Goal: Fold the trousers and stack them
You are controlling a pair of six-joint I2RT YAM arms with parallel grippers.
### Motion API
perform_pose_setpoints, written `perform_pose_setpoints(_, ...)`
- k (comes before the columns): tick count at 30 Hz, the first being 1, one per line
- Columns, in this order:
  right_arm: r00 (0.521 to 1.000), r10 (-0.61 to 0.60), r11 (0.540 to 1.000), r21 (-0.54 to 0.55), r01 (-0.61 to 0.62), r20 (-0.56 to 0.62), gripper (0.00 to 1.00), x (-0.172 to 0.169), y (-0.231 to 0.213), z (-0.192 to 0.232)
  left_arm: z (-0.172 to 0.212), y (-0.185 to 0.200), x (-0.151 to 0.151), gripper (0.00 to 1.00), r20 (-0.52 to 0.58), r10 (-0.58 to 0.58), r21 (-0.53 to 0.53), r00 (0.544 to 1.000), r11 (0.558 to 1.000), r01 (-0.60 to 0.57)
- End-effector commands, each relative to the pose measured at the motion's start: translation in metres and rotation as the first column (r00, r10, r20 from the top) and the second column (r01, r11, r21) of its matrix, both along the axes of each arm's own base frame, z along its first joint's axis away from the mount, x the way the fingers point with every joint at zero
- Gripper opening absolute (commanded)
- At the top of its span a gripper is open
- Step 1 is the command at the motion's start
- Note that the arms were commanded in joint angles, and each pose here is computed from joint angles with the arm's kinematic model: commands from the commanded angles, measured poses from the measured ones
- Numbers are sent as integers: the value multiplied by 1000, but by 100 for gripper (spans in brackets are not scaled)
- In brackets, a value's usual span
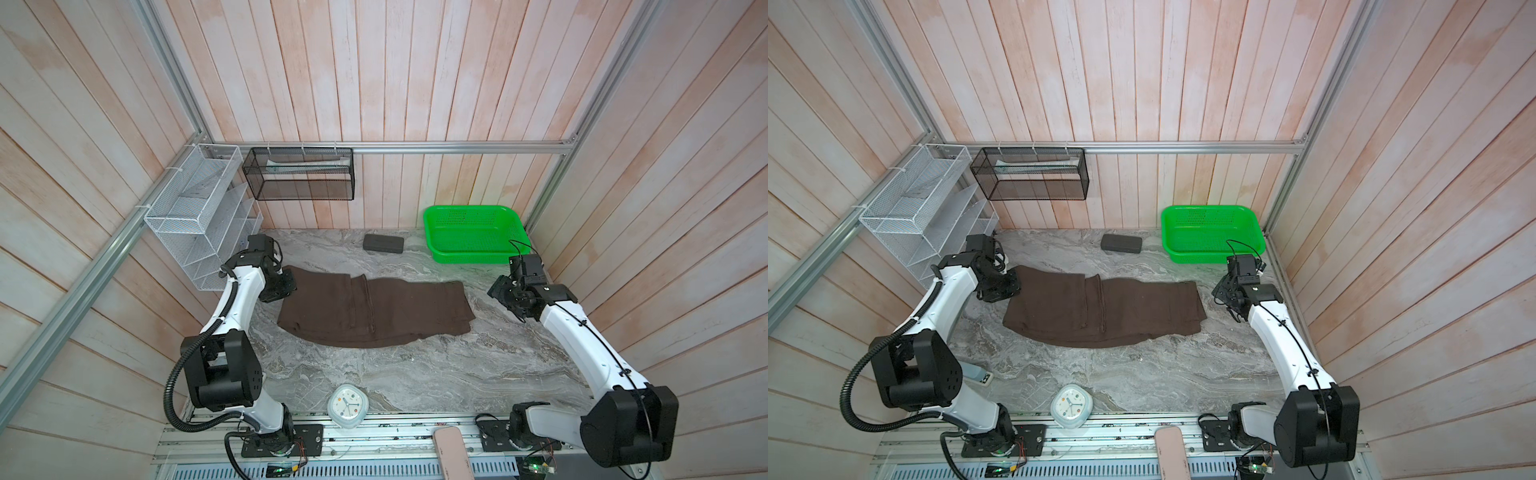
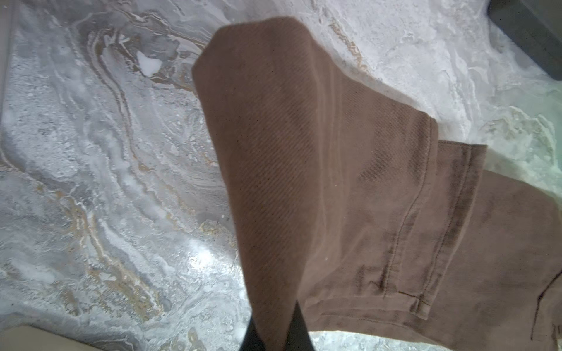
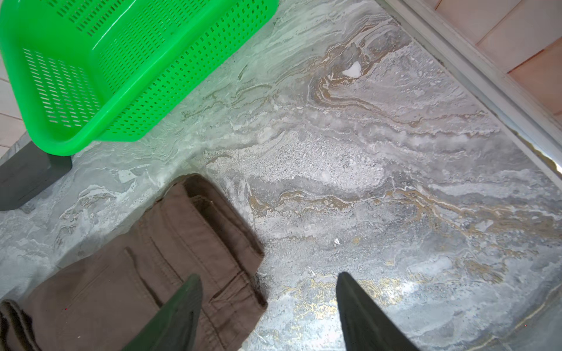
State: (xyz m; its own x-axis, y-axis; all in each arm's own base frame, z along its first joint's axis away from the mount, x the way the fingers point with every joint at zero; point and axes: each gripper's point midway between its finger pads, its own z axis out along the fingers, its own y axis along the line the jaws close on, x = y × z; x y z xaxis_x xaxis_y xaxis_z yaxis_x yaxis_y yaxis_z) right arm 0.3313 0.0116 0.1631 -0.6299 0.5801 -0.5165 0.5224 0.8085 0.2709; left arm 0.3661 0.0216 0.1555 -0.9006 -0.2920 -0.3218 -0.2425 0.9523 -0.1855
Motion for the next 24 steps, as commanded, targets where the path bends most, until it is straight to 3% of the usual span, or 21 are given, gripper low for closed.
perform_pose_setpoints(1,999,36,999,16,-35,-19,71,5,5,-14,43,-4,7,0,98,-27,23,995,999,25)
perform_pose_setpoints(7,991,125,987,107,-120,-41,71,14,27,-44,76,-54,15,0,160,-108,-59,981,991,119)
perform_pose_setpoints(11,972,231,952,216,-216,-45,66,21,53,-60,81,-79,17,0,179,-143,-95,974,982,161)
perform_pose_setpoints(15,965,263,918,315,-241,-27,60,23,71,-76,76,-80,17,0,171,-141,-92,975,983,158)
perform_pose_setpoints(21,933,355,858,374,-352,65,57,41,94,-86,73,-75,18,0,161,-134,-74,978,986,147)
perform_pose_setpoints(24,928,369,838,411,-359,56,58,40,100,-96,71,-67,16,0,157,-114,-65,981,990,125)
